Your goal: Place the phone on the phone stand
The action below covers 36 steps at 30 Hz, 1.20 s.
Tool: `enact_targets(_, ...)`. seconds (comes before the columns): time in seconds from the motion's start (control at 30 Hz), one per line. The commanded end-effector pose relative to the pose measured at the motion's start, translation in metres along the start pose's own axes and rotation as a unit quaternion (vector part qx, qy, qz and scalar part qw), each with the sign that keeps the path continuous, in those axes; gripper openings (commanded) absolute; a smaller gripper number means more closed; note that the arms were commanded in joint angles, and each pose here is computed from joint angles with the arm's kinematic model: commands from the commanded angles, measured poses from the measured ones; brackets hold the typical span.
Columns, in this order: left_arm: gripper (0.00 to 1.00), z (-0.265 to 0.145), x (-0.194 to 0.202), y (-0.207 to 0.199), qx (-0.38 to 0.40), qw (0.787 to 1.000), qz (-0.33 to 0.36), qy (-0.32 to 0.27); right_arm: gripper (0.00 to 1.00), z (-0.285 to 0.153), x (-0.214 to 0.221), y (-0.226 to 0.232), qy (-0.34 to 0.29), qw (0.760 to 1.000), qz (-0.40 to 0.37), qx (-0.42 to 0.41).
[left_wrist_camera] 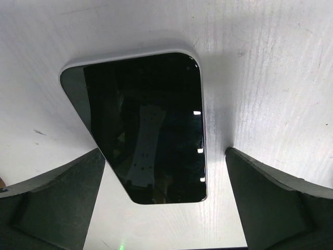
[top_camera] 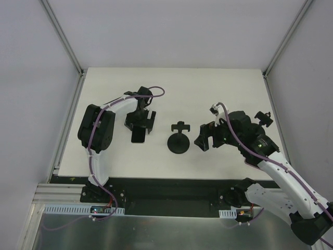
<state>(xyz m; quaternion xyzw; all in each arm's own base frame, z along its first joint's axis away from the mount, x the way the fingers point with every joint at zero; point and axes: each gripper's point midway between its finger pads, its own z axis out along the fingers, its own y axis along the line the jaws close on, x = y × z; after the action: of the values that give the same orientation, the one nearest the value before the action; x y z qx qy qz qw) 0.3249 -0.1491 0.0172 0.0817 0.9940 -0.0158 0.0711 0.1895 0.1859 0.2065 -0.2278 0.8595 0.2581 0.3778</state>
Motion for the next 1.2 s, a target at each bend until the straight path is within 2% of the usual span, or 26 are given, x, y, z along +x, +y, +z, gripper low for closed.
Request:
enact_targets(0.0,0.97,0.007,0.007,0.003,0.004,1.000,0.003,0.025,0.96,-0.007,-0.006,-0.010,-0.019,0.998,0.033,0.043)
enact_targets(0.23,0.86,0.018,0.012,0.005,0.005,0.999,-0.005,0.045,0.96,-0.014,-0.004,-0.033,-0.038,0.990,0.070,0.114)
enact_targets(0.27,0.79,0.019,0.013,0.006,0.003,0.999,-0.005,0.046,0.96,-0.015,-0.004,-0.034,-0.040,0.990,0.072,0.115)
enact_targets(0.37,0.68,0.023,0.014,0.010,-0.002,0.999,-0.007,0.051,0.96,-0.018,-0.003,-0.030,-0.041,0.991,0.072,0.107)
enact_targets(0.47,0.60,0.024,0.017,0.010,-0.001,0.998,-0.005,0.055,0.96,-0.021,-0.003,-0.028,-0.047,0.991,0.072,0.102)
enact_targets(0.5,0.52,0.024,0.017,0.010,0.001,0.999,-0.005,0.054,0.96,-0.023,-0.003,-0.029,-0.049,0.991,0.073,0.103)
enact_targets(0.53,0.49,0.021,0.016,0.009,0.002,0.999,-0.003,0.051,0.96,-0.023,-0.001,-0.029,-0.048,0.991,0.073,0.104)
enact_targets(0.6,0.37,0.018,0.016,0.008,0.007,0.999,-0.002,0.047,0.96,-0.024,0.000,-0.028,-0.049,0.991,0.074,0.099)
enact_targets(0.8,0.21,-0.005,0.012,0.002,0.026,0.999,-0.011,0.016,0.96,-0.017,0.016,-0.013,-0.019,0.996,0.068,0.050)
enact_targets(0.93,0.01,-0.028,0.009,-0.001,0.041,0.999,-0.023,-0.024,0.96,-0.012,0.017,-0.005,-0.020,0.996,0.087,0.030)
enact_targets(1.17,0.00,-0.066,0.018,0.001,0.057,0.993,-0.047,-0.097,0.99,-0.013,0.004,0.010,-0.048,0.993,0.107,-0.001)
